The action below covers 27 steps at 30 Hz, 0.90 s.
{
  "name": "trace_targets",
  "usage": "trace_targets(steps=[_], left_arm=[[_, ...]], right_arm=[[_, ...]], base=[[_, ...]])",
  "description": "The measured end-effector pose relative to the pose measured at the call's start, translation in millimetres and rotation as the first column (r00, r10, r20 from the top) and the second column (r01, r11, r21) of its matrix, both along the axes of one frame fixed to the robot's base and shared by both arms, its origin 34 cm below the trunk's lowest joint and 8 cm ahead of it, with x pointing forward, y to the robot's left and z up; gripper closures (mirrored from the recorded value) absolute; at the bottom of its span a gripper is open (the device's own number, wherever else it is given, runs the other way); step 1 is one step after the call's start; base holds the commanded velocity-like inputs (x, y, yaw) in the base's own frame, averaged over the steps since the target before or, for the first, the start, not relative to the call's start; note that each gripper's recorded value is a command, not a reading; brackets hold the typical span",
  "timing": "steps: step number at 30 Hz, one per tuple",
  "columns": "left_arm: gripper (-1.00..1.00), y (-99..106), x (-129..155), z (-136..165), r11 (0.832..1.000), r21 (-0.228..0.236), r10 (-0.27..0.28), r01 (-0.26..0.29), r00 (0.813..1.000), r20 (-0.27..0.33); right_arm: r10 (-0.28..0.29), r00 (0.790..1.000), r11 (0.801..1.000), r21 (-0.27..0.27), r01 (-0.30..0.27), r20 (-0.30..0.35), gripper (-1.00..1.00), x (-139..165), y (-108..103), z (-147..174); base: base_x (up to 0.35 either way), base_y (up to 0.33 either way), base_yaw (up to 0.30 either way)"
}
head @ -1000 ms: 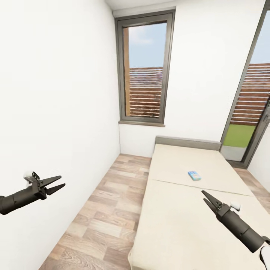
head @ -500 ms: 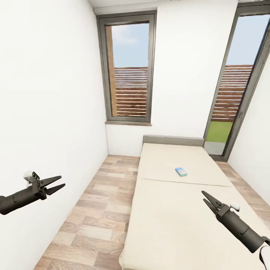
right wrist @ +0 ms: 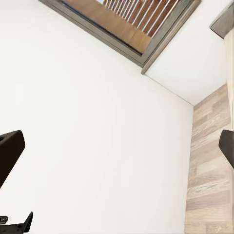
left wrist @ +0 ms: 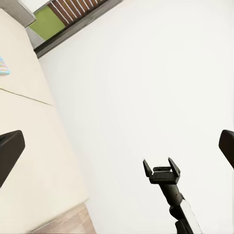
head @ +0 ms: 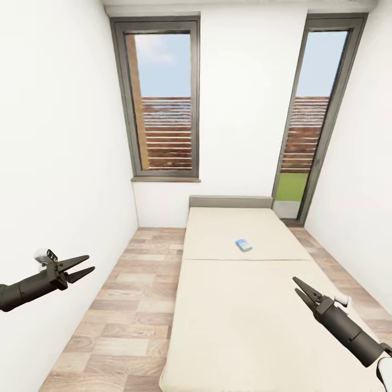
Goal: Put all the toys in the child's room - the three board games (two on the bed and one on the table), the two jigsaw puzzles on the table, and the tennis ball on the table - inside the toy box on the table in the child's room.
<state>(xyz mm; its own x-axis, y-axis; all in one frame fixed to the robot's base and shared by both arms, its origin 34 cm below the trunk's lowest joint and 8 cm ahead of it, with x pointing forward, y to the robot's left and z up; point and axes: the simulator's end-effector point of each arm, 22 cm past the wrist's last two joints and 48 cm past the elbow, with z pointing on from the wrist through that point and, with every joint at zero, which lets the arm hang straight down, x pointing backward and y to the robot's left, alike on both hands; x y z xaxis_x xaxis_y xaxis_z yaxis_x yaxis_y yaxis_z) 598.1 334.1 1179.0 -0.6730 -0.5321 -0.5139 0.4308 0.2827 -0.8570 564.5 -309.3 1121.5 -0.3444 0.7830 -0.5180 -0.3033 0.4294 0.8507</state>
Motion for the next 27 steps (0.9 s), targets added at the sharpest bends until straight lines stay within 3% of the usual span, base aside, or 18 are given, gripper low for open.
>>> trace_targets(steps=[8, 27], left_arm=[[-1.00, 0.2, 0.1, -0.3, 1.000, 0.001, 0.001, -0.001, 1.000, 0.000], [-1.00, 0.4, 0.5, -1.2, 1.000, 0.005, 0.003, -0.003, 1.000, -0.002]], right_arm=[[-0.001, 1.000, 1.000, -0.001, 0.001, -0.001, -1.00, 0.1, -0.1, -0.2], [0.000, 1.000, 1.000, -0.001, 0.000, -0.001, -1.00, 0.1, 0.0, -0.1]], base=[[0.000, 0.102, -0.256], [0.000, 0.006, -0.237]])
